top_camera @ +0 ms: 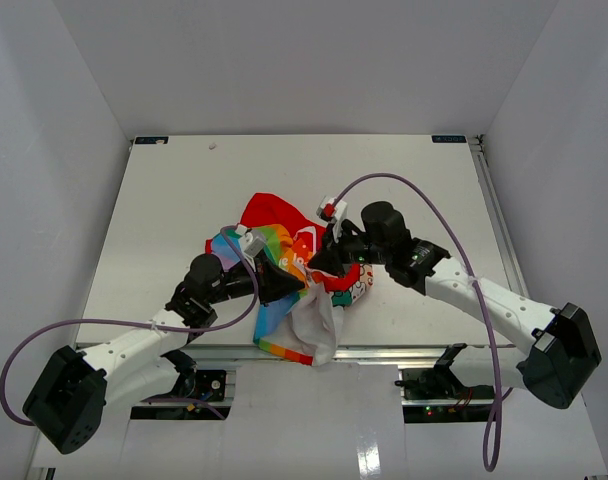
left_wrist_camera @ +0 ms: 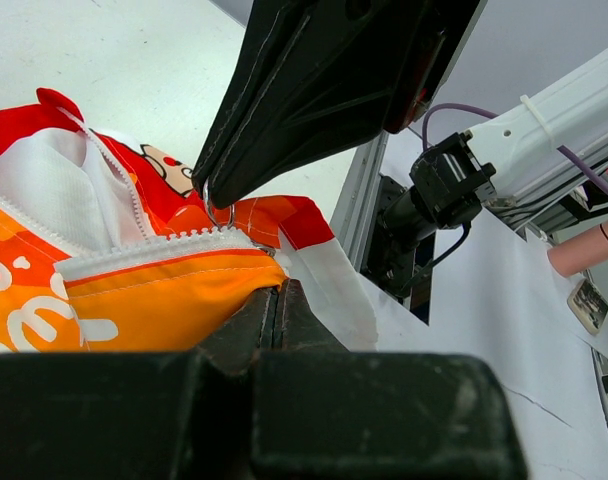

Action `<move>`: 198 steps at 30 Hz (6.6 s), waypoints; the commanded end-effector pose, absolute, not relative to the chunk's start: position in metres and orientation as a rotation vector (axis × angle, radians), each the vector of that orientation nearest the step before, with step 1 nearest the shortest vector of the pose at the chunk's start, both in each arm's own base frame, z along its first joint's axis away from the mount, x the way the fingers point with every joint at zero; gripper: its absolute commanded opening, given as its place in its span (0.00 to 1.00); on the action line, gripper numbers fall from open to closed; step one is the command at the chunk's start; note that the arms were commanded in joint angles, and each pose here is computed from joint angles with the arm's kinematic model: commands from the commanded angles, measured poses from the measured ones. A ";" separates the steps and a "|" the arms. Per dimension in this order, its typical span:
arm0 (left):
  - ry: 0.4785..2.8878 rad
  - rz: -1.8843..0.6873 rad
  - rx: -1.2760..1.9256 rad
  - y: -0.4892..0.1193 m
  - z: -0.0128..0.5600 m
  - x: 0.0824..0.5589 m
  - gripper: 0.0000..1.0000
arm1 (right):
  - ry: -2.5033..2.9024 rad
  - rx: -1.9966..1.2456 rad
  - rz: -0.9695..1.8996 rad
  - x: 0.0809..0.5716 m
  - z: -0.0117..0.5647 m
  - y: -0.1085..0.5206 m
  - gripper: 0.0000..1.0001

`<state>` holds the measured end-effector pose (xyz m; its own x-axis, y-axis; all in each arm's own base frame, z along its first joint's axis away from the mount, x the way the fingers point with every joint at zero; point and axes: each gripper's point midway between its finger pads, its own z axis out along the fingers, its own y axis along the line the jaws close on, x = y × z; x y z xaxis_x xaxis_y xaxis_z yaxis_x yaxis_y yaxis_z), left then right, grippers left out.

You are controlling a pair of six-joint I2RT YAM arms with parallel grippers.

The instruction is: Zip up the jacket

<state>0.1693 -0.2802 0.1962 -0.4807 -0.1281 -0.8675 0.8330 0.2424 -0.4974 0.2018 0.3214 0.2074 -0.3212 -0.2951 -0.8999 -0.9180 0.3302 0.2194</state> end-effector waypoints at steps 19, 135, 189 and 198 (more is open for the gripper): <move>1.645 -1.452 0.750 -0.284 0.194 0.151 0.00 | 1.521 -0.798 0.890 0.244 0.262 0.329 0.08; 2.129 -1.231 -1.143 -0.246 0.217 0.219 0.00 | 1.385 -0.591 0.825 0.186 0.269 0.348 0.08; 1.979 -1.275 -0.755 -0.205 0.249 0.187 0.44 | 1.439 -0.592 0.901 0.202 0.260 0.370 0.08; 1.979 -1.261 -0.760 -0.207 0.246 0.191 0.74 | 1.414 -0.598 0.928 0.196 0.269 0.375 0.08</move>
<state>0.1894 -0.2078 0.2291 -0.6249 -0.7496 -0.2180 -0.1520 0.3908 -0.9079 0.1980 0.3686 0.2358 -0.1308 0.1106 -0.9852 -0.8082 0.5637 0.1706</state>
